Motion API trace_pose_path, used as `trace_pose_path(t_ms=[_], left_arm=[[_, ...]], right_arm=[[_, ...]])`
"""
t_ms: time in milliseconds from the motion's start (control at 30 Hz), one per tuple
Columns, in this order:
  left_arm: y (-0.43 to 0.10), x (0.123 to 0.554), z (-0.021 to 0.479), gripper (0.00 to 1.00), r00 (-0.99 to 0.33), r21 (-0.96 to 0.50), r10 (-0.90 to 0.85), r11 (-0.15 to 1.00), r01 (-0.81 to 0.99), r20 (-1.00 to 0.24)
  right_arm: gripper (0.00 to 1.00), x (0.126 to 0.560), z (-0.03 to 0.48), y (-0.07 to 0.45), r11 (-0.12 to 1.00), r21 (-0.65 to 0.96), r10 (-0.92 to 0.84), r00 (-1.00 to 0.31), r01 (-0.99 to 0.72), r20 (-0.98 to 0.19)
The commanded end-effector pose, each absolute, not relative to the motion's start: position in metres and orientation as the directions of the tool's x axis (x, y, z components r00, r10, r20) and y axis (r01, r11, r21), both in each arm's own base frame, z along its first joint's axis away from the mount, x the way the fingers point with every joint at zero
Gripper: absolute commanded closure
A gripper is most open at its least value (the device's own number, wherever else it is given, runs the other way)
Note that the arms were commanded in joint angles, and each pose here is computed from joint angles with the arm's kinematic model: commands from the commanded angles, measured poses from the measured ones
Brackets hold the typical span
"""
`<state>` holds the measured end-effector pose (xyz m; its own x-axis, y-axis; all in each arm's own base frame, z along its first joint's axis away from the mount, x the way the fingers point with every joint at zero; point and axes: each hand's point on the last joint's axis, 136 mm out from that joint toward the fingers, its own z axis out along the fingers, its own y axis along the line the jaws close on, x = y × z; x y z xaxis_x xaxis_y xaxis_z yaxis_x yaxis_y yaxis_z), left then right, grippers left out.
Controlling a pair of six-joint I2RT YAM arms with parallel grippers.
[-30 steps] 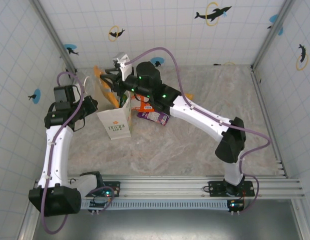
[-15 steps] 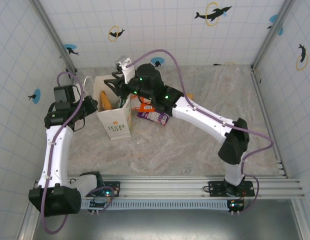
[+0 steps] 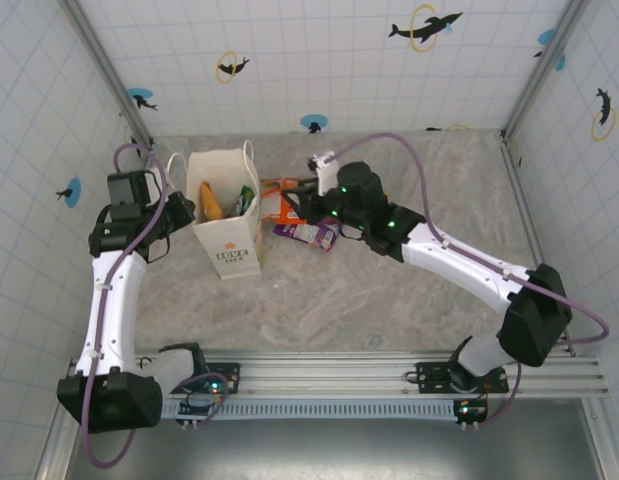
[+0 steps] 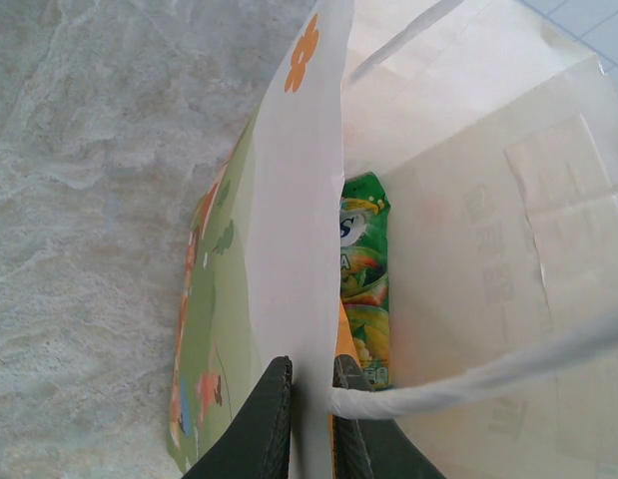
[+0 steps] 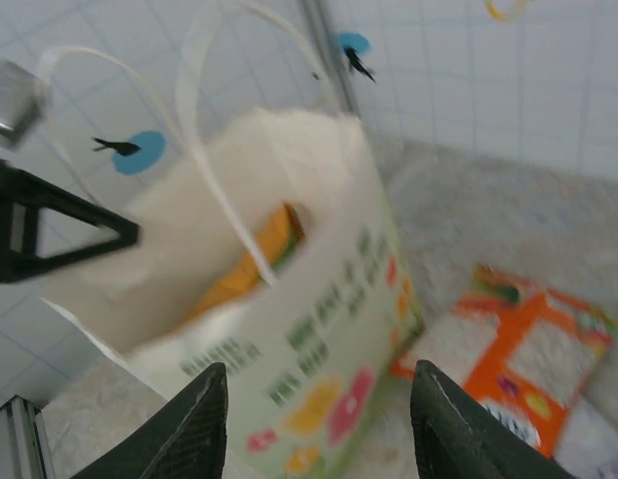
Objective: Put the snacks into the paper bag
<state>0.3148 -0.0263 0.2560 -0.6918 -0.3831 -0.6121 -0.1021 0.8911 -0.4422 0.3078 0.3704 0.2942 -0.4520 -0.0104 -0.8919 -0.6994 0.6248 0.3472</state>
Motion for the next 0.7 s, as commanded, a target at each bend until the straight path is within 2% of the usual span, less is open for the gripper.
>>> trace_pose_path(t_ms=[0, 267, 500, 667], left_arm=[[-0.023, 0.314, 0.251, 0.85, -0.691, -0.439, -0.387, 0.891, -0.112, -0.610], [-0.024, 0.313, 0.249, 0.85, -0.695, -0.440, -0.389, 0.890, -0.115, -0.605], [-0.022, 0.312, 0.250, 0.85, -0.692, -0.436, -0.389, 0.892, -0.119, -0.607], [-0.022, 0.312, 0.251, 0.85, -0.694, -0.432, -0.385, 0.894, -0.118, -0.609]], right_arm=[[0.50, 0.308, 0.268, 0.344, 0.630, 0.490, 0.082, -0.576, -0.602, -0.813], [0.50, 0.318, 0.175, 0.289, 0.648, 0.688, 0.213, -0.789, -0.328, -0.577], [0.47, 0.336, 0.132, 0.283, 0.593, 0.793, 0.345, -0.846, -0.140, -0.407], [0.39, 0.349, 0.099, 0.289, 0.592, 0.805, 0.366, -0.877, -0.039, -0.311]])
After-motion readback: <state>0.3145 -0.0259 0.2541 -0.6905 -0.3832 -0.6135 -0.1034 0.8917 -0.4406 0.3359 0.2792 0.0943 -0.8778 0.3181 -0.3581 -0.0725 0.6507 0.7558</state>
